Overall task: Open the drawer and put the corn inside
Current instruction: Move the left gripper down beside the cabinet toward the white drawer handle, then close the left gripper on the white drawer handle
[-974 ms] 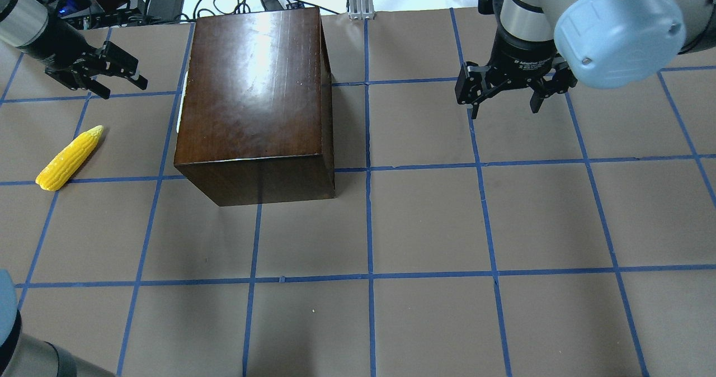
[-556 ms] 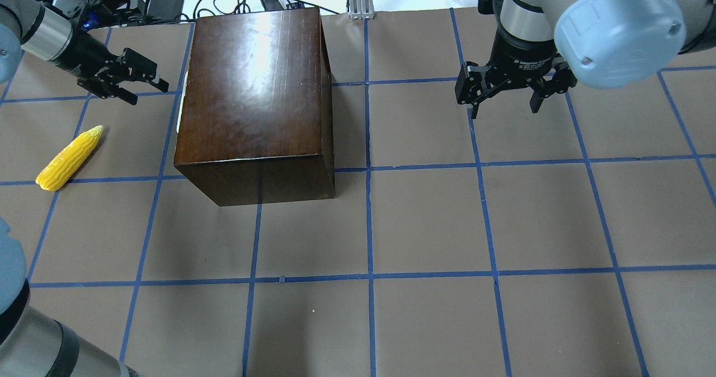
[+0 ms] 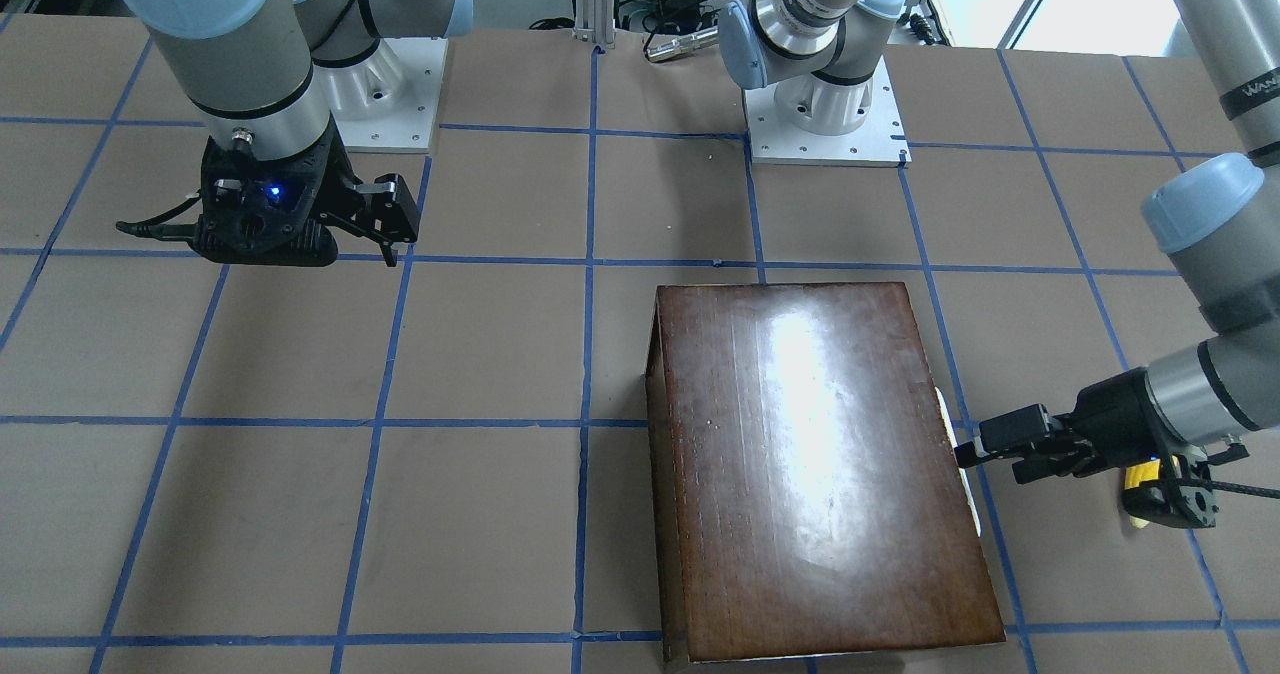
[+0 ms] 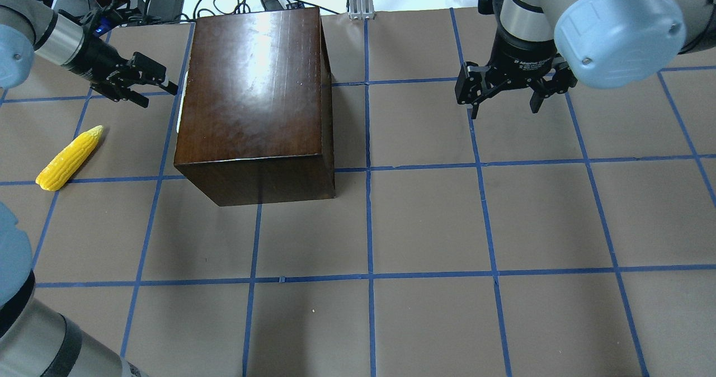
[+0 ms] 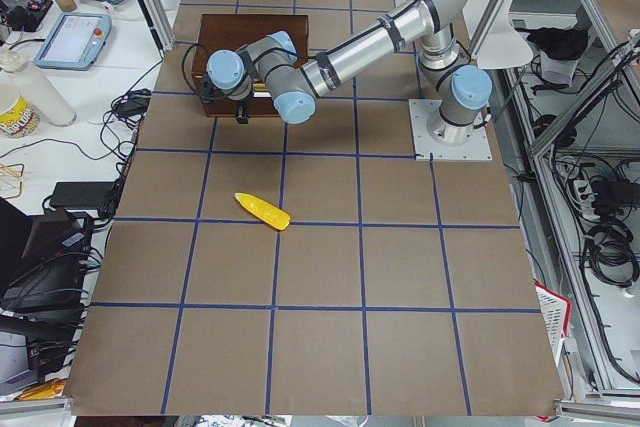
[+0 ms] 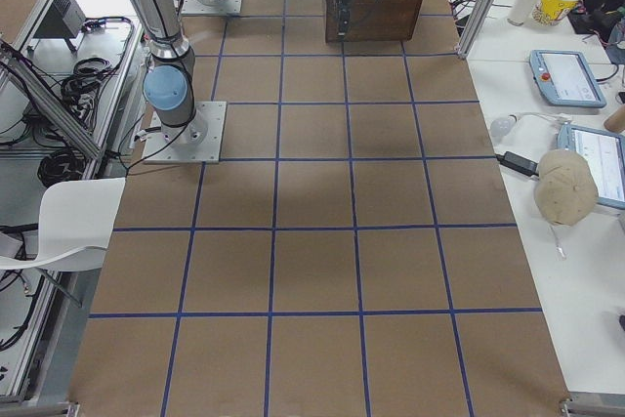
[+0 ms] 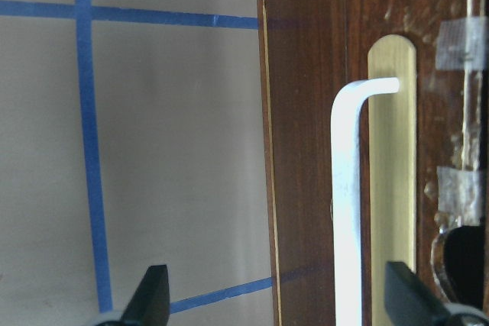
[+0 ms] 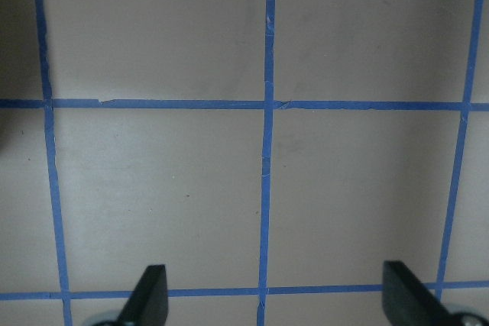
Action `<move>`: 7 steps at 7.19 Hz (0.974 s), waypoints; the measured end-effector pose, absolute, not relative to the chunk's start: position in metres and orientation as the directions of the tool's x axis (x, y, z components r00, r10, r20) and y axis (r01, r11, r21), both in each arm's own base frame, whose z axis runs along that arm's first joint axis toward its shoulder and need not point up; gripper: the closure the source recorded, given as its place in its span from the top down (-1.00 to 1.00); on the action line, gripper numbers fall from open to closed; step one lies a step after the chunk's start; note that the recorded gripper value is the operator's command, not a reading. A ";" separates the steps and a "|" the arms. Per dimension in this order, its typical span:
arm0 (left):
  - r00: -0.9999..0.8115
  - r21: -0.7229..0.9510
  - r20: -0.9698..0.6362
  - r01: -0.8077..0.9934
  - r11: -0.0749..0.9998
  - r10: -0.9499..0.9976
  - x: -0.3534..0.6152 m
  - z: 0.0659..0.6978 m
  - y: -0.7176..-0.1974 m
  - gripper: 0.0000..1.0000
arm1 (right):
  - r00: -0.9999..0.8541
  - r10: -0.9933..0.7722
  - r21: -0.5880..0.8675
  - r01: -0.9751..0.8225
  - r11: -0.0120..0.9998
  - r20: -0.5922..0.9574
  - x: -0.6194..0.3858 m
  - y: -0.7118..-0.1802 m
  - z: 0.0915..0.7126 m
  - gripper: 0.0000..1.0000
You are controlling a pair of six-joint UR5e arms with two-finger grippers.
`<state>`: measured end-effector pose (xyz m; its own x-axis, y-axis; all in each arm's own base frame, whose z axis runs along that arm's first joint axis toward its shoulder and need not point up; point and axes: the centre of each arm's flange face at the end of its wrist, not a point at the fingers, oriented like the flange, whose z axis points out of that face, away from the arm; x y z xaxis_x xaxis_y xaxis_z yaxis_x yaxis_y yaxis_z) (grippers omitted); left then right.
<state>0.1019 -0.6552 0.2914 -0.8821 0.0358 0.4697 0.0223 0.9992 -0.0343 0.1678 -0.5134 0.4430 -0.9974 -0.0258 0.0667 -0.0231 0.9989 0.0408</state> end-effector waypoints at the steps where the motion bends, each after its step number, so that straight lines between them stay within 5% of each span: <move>1: -0.878 -0.031 0.476 0.029 0.999 0.040 0.100 0.286 -0.657 1.00 | -0.997 -0.026 0.041 -0.023 0.999 0.067 0.168 -0.513 0.443 1.00; 7: -0.868 0.021 0.496 0.034 0.999 0.019 0.098 0.258 -0.659 1.00 | -0.997 -0.026 0.041 -0.023 0.999 0.066 0.168 -0.514 0.443 1.00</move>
